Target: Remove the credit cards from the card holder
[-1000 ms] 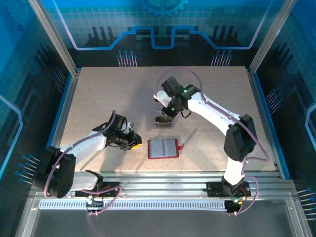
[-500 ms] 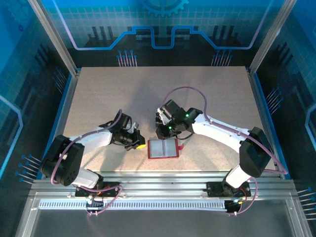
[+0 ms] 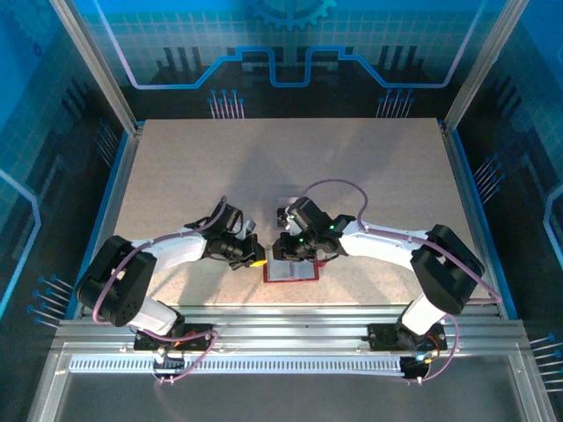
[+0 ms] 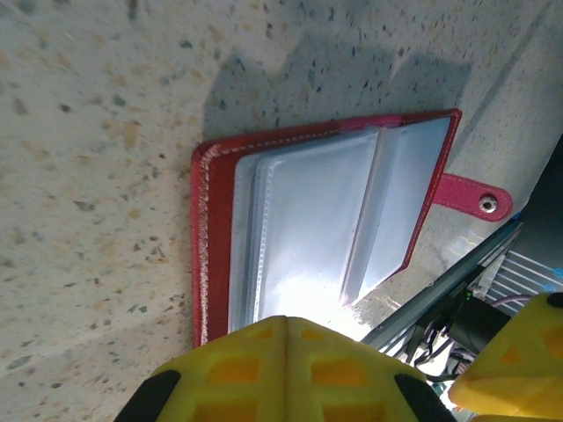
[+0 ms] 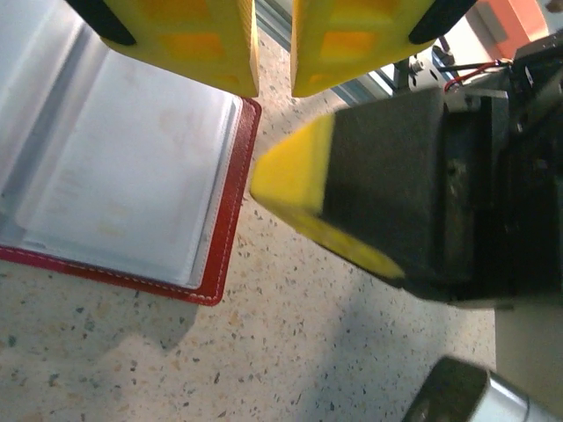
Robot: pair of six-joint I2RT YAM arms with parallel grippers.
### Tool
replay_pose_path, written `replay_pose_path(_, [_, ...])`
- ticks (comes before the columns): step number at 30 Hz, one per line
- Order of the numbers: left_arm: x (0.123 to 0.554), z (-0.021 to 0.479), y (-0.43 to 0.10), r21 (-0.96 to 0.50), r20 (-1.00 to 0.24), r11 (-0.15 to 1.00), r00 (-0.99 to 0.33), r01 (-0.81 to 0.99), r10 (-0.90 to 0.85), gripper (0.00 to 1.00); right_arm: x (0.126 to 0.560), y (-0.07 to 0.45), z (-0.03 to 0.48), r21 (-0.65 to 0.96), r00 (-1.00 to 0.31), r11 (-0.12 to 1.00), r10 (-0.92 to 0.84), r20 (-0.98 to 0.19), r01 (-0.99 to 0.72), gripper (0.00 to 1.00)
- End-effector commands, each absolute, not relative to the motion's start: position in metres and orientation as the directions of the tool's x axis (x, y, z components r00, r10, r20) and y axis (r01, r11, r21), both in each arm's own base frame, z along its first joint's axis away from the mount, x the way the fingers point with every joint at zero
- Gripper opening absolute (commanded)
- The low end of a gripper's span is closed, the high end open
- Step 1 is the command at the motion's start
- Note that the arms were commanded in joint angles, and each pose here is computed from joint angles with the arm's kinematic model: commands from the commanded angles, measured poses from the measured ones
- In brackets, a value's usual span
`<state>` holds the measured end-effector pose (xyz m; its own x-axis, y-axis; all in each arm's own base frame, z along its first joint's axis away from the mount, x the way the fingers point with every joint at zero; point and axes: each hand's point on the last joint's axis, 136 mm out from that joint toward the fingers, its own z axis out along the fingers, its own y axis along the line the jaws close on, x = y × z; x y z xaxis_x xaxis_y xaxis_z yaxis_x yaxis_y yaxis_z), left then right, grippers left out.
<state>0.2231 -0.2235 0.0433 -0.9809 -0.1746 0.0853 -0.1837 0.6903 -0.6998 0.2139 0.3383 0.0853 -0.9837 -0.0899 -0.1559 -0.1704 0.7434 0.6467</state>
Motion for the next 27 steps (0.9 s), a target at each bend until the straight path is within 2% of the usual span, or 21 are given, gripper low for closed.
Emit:
replay_pose_path(1, [0.214,0.033,-0.224,-0.677,0.104,0.709,-0.98,-0.195,-0.171,0.0,0.208,0.346,0.076,0.666,-0.99,0.733,-0.079,-0.119,-0.139,0.17])
replay_pose_path(27, [0.207,0.015,-0.216,-0.637,0.123,0.737,-0.974,-0.226,-0.193,0.0,0.203,0.349,0.038,0.601,-0.996,0.795,-0.081,-0.027,-0.081,0.14])
